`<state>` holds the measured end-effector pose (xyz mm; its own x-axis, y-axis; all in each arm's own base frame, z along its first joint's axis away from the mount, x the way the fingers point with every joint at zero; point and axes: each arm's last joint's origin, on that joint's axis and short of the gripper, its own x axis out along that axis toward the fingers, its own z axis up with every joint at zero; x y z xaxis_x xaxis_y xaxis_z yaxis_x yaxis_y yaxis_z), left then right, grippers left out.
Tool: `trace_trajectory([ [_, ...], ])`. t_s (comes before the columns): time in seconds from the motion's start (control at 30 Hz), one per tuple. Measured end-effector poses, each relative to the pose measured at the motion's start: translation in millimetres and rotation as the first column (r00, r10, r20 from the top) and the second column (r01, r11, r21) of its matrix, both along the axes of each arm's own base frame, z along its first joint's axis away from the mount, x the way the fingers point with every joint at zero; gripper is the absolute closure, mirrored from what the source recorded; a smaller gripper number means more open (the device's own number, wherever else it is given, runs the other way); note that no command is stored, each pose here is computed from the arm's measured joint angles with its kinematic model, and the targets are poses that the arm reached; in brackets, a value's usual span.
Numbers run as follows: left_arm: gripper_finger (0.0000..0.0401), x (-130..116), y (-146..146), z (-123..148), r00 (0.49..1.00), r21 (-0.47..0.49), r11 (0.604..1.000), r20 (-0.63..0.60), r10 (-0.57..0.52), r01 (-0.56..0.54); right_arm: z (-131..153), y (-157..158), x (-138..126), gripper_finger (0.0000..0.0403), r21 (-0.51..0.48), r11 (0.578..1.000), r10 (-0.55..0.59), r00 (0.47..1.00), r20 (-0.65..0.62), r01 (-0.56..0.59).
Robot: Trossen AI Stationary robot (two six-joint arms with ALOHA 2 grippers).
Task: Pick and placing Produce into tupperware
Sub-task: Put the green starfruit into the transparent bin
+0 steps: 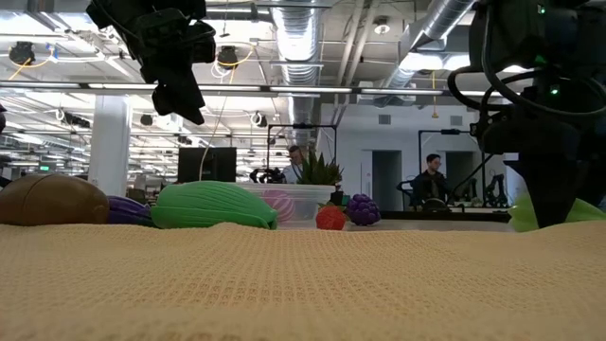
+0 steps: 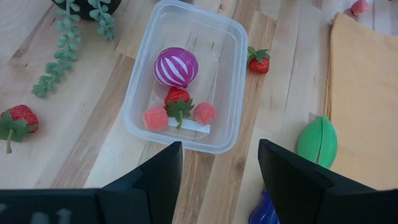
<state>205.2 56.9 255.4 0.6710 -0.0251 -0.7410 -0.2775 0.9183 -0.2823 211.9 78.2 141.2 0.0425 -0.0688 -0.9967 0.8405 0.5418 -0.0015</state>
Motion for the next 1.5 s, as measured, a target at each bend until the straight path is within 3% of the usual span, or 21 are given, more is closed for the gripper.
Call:
trace_trajectory([
  [0.8,0.0201,0.0,-0.1,0.0,1.000,0.000,1.000,0.000,0.000,0.000,0.3,-0.2,1.2,0.0188,-0.018,1.000,-0.008,1.000,0.021,0.009],
  [1.23,0.0201,-0.1,0.0,0.0,1.000,0.000,1.000,-0.001,0.000,0.000,7.0,5.2,4.1,0.0193,-0.138,0.990,0.010,0.986,0.165,0.014],
  [1.5,0.0201,0.0,0.0,-0.1,1.000,-0.001,1.000,-0.001,0.000,0.000,17.9,9.3,5.8,0.0195,-0.234,0.972,0.049,0.951,0.304,0.025],
])
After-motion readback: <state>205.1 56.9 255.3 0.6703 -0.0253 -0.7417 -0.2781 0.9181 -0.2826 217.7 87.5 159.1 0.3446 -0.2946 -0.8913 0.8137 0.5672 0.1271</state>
